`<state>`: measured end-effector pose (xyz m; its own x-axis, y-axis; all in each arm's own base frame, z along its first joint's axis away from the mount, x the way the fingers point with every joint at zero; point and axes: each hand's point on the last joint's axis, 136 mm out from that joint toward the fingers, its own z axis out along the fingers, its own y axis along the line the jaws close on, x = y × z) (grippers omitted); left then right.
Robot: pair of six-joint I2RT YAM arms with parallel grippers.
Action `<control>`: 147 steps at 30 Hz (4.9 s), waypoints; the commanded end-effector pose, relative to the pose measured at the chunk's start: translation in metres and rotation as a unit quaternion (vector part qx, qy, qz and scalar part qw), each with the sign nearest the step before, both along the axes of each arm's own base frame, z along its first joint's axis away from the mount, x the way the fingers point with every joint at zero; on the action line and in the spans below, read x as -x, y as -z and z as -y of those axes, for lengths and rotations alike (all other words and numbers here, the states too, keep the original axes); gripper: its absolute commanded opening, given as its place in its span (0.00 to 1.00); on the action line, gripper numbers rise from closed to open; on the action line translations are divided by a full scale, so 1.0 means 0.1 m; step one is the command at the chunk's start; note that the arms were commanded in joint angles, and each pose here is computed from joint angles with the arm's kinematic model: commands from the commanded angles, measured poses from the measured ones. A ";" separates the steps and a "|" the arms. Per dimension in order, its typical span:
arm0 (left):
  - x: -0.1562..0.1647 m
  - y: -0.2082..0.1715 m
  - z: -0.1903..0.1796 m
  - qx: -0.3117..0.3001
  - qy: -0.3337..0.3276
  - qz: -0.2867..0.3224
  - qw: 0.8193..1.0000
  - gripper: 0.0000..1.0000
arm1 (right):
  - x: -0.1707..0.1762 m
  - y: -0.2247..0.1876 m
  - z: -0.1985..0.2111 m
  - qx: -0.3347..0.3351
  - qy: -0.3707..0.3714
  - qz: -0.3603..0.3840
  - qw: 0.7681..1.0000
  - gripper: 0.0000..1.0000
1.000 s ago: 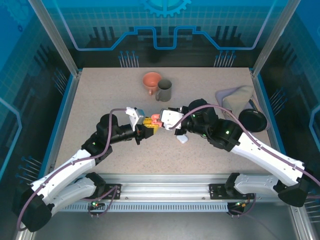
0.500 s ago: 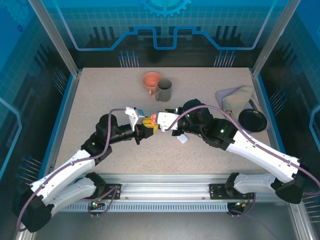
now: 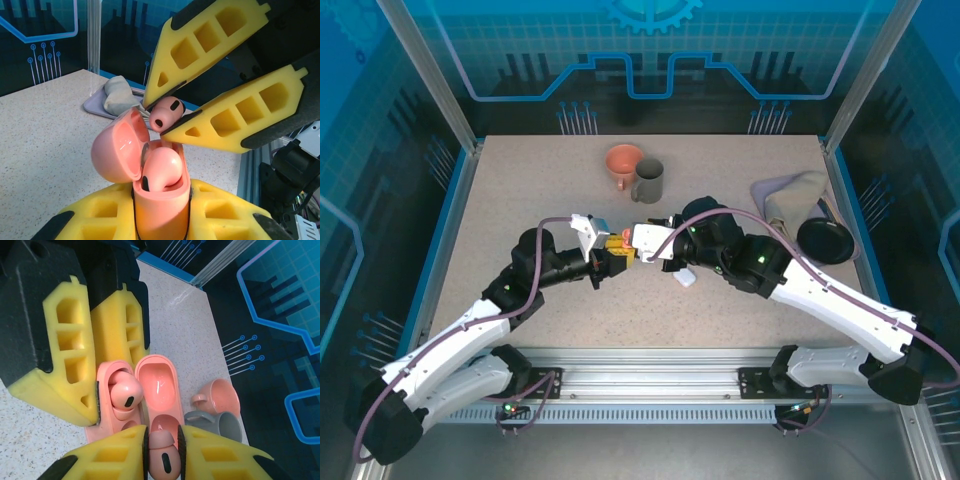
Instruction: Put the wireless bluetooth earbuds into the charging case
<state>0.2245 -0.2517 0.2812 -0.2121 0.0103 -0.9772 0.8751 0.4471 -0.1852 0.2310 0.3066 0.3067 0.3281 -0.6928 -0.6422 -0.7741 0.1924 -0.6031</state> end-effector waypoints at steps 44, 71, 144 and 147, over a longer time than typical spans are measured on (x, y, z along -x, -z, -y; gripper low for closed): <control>0.03 -0.14 0.05 0.012 0.016 0.029 0.999 0.00 | -0.09 0.02 0.22 0.049 0.016 0.036 0.998 0.22; 0.03 -0.09 0.05 0.005 0.017 0.025 1.000 0.00 | -0.12 0.03 0.24 0.063 0.025 0.051 0.996 0.22; 0.05 -0.12 0.05 0.010 0.018 0.036 0.999 0.00 | 0.14 0.17 0.05 0.018 -0.040 -0.065 0.997 0.24; 0.06 -0.14 0.05 0.016 0.020 0.046 0.999 0.00 | 0.15 0.15 0.05 0.016 -0.042 -0.068 0.997 0.24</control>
<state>0.2227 -0.2562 0.2733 -0.2212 0.0307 -0.9747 0.8847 0.4268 -0.1873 0.2238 0.2999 0.2913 0.3196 -0.7004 -0.6382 -0.8275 0.1217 -0.5481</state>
